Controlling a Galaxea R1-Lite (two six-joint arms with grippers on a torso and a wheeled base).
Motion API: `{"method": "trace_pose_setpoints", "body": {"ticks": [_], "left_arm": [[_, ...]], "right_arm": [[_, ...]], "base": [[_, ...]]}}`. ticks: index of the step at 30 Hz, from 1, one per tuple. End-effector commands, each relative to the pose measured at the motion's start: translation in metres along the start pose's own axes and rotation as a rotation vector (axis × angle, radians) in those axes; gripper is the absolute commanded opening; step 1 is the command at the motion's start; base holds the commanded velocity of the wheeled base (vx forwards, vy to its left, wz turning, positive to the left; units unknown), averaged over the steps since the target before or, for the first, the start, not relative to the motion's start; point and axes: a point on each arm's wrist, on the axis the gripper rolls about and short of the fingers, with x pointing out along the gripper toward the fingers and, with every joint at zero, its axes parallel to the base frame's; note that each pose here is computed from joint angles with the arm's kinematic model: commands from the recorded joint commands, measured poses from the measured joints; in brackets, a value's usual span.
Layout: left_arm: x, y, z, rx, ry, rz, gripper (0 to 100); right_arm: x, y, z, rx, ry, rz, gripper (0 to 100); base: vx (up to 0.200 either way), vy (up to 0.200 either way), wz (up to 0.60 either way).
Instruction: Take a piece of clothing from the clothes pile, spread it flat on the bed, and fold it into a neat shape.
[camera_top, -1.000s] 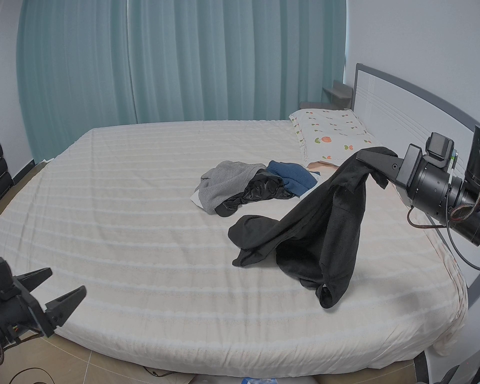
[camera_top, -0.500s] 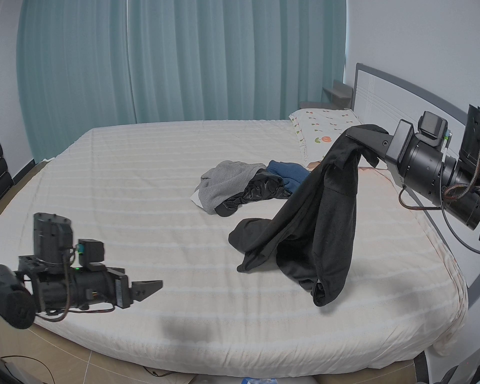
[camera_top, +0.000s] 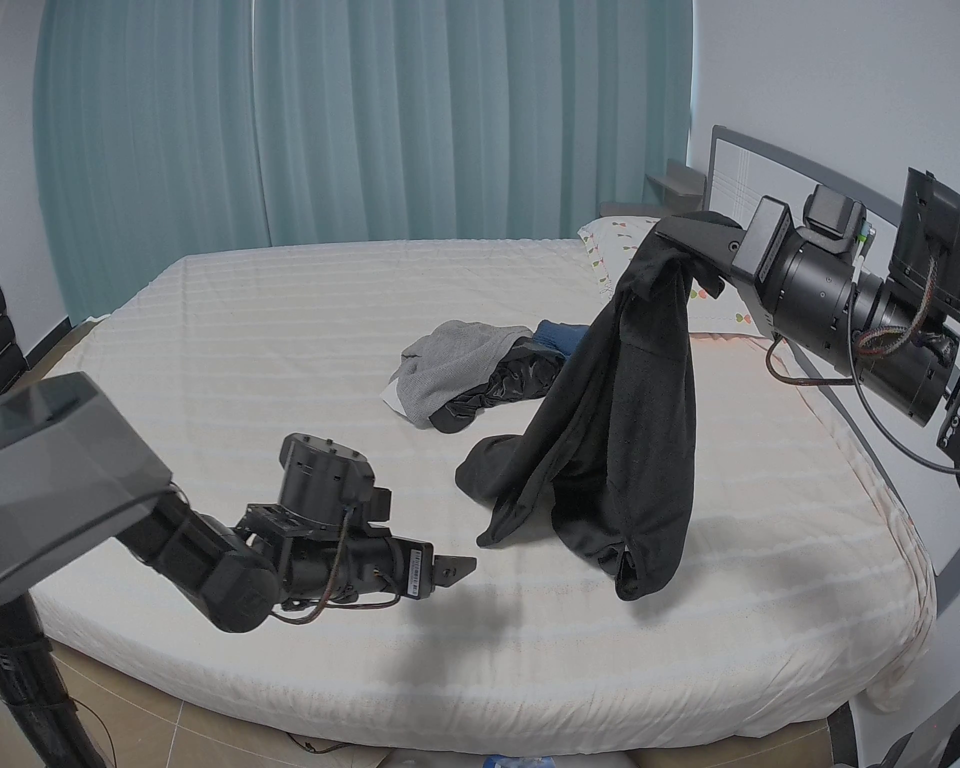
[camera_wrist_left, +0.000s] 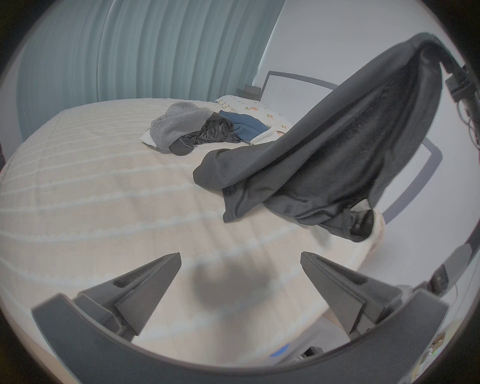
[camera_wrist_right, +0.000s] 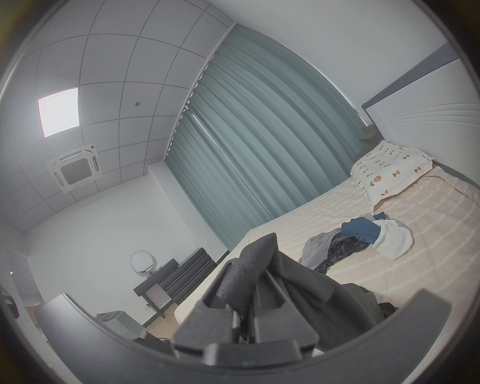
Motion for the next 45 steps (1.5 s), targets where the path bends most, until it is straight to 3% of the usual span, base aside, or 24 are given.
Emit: {"method": "trace_pose_setpoints", "body": {"ticks": [1,12,26,31,32,36,40,42,45], "left_arm": [[0.053,-0.002,-0.015,0.016,0.018,0.037,100],[0.099,-0.009,-0.007,0.032,-0.056,0.022,100],[0.159,-0.009,-0.007,0.008,-0.132,0.070,100],[0.171,-0.008,-0.001,-0.007,-0.193,0.125,100],[0.170,-0.008,-0.002,-0.014,-0.198,0.128,0],[0.160,-0.007,-0.008,-0.062,-0.188,0.137,0],[0.127,-0.015,0.007,-0.119,-0.212,0.133,0],[0.093,-0.027,0.026,-0.184,-0.250,0.100,0],[0.050,-0.028,0.042,-0.206,-0.265,0.085,0]], "right_arm": [[0.004,0.001,0.000,0.000,-0.001,0.004,0],[0.006,0.000,0.000,0.000,0.002,0.000,0],[0.006,0.003,0.003,0.006,0.001,0.005,0],[0.005,-0.002,0.000,0.013,0.008,-0.012,0],[0.005,-0.002,0.000,0.013,0.008,-0.013,0],[0.004,-0.011,-0.004,0.013,0.025,-0.042,0],[0.004,-0.024,-0.012,0.015,0.057,-0.081,0],[0.008,-0.036,-0.019,0.018,0.078,-0.119,0],[0.015,-0.056,-0.028,0.041,0.100,-0.178,0]], "base": [[0.000,0.000,0.00],[0.000,0.000,0.00],[0.000,0.000,0.00],[0.000,0.000,0.00],[0.000,0.000,0.00],[0.000,0.000,0.00],[0.000,0.000,0.00],[0.000,0.000,0.00],[0.000,0.000,0.00]]}}
